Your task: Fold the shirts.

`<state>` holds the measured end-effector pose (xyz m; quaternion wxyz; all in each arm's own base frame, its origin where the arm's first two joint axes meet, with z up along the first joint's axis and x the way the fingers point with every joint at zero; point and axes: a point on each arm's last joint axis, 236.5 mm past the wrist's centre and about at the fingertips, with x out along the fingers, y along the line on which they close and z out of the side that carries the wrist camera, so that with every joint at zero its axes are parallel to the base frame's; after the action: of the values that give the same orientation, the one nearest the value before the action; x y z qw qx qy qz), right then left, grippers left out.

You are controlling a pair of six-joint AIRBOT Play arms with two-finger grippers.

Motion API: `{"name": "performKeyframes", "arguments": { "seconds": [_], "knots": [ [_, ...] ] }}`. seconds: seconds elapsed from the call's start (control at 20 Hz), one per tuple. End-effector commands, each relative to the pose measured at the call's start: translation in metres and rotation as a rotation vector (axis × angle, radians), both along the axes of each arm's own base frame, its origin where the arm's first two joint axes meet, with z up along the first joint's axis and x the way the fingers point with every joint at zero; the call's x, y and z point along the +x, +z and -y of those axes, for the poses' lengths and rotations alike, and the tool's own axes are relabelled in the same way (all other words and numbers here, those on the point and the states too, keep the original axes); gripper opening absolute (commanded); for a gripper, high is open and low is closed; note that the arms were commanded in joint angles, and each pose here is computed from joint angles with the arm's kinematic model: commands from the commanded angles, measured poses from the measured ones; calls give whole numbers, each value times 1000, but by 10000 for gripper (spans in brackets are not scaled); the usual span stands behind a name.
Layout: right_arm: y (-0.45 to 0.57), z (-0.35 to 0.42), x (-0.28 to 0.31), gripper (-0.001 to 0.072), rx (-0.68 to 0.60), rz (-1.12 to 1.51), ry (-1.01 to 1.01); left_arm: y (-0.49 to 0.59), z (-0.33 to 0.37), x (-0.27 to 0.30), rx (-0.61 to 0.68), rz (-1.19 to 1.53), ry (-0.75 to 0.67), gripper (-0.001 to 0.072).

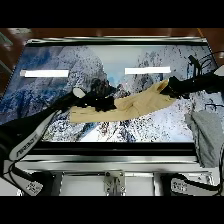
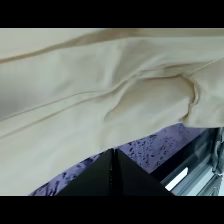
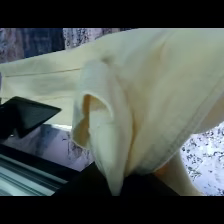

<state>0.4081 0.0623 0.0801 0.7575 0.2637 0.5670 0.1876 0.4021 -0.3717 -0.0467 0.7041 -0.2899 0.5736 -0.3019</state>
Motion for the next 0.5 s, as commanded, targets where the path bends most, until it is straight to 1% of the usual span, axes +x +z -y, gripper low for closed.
{"name": "performKeyframes", "arguments": {
  "seconds": [0.0,0.15,0.25,0.35,0.45],
  "knots": [
    [29,-7,-19,64,11,14,8,-17,63,-7,-77,-39,-29,43],
    [46,-15,-28,64,42,23,11,-28,87,-5,-100,-88,-21,42],
    [61,-26,-34,64,92,40,24,-34,101,-6,-110,-123,-13,41],
    [73,-34,-36,65,134,56,25,-32,120,-15,-142,-142,-37,42],
    [75,-35,-37,64,141,52,23,-29,131,-18,-161,-147,-49,41]
  ]
}}
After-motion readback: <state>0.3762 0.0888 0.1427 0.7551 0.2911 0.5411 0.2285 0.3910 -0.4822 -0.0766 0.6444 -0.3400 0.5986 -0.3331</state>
